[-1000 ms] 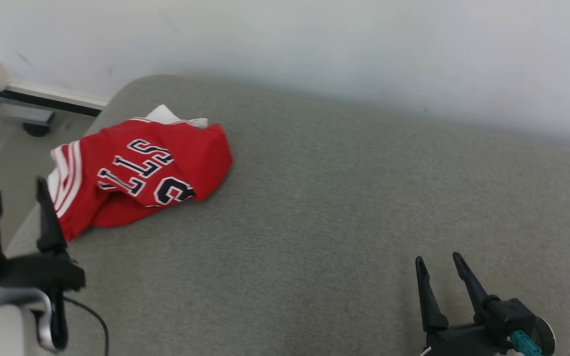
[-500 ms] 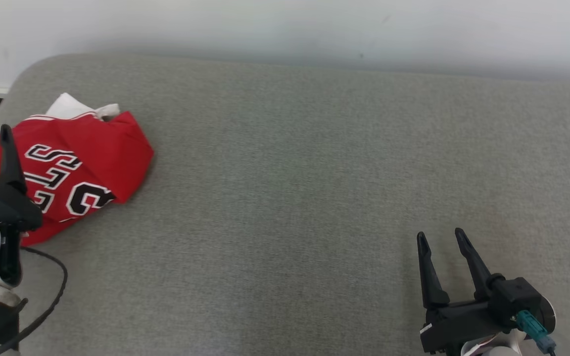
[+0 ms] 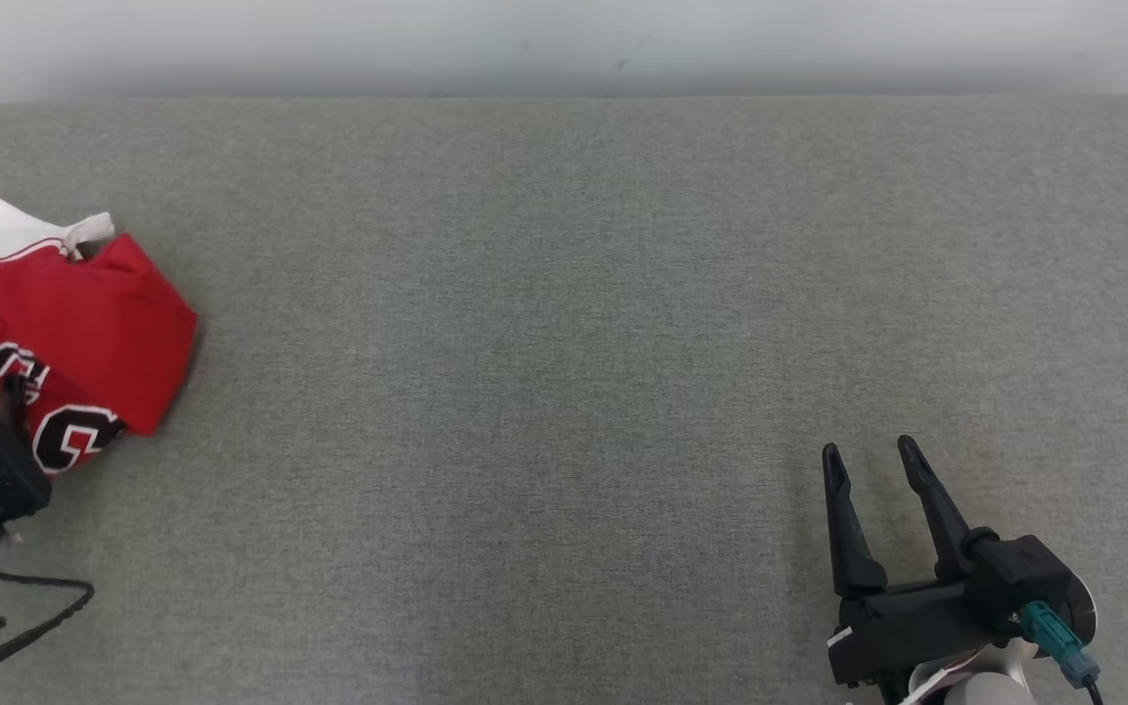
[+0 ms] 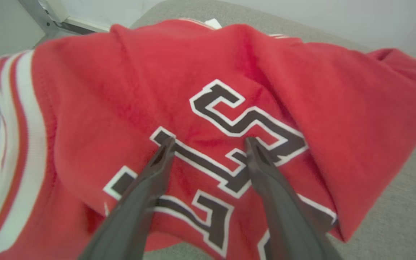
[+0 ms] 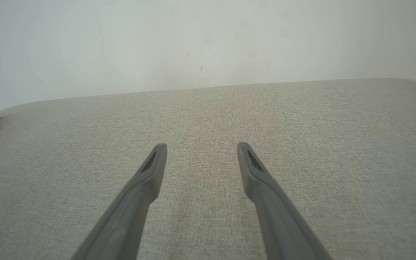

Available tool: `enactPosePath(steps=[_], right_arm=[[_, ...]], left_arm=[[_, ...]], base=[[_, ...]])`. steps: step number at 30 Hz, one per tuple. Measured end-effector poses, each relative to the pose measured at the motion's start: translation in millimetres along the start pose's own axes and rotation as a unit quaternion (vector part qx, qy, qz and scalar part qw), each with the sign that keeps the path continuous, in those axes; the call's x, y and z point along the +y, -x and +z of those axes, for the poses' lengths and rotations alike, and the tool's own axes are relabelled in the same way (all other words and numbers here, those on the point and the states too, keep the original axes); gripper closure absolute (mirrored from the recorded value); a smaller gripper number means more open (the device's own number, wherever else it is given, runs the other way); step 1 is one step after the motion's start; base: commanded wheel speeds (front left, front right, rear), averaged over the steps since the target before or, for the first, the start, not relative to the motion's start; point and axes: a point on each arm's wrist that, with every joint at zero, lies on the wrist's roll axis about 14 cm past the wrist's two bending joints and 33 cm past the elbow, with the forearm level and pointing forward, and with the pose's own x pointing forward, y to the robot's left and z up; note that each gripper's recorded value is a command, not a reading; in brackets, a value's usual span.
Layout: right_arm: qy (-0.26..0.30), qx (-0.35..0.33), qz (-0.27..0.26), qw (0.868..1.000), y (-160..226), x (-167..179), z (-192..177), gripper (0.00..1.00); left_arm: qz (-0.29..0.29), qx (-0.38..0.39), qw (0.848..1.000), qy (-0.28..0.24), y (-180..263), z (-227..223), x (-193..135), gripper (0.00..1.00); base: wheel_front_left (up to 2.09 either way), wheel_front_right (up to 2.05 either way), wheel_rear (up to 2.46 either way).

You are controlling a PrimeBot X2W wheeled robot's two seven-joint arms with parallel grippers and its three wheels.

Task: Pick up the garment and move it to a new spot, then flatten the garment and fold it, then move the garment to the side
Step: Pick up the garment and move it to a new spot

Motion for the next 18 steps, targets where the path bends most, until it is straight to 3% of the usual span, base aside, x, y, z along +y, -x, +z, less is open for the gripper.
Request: enactPosePath(steps=[4, 8, 9, 10, 11, 18], right_arm=[[0.001, 0.001, -0.008, 1.000, 2.7, -5.2, -0.3, 0.00], [0.001, 0.001, -0.015, 1.000, 4.1, -9.9, -0.3, 0.00], [0.001, 0.001, -0.015, 1.000, 4.4, -10.4, -0.2, 0.00], [0.002, 0.001, -0.016, 1.000, 4.6, -10.9, 0.2, 0.00], [0.002, 0.000, -0.017, 1.000, 4.8, -11.4, 0.5, 0.00], [0.003, -0.003, -0.017, 1.000, 4.7, -11.7, 3.4, 0.00]], left_arm=[[0.021, 0.060, 0.998, 0.006, -3.8, -22.9, 4.7, 0.00], [0.029, 0.065, 0.997, 0.008, -7.3, -22.1, 2.3, 0.00], [0.028, 0.067, 0.997, 0.007, -7.4, -22.7, 1.5, 0.20], [0.031, 0.065, 0.997, 0.006, -7.3, -22.5, 2.1, 0.86], [0.033, 0.065, 0.997, 0.004, -7.1, -22.8, 2.9, 1.00], [0.035, 0.015, 0.999, -0.010, -3.7, -4.3, 7.4, 1.00]], base=[[0.00, 0.00, 0.00], [0.00, 0.00, 0.00], [0.00, 0.00, 0.00], [0.00, 0.00, 0.00], [0.00, 0.00, 0.00], [0.00, 0.00, 0.00]])
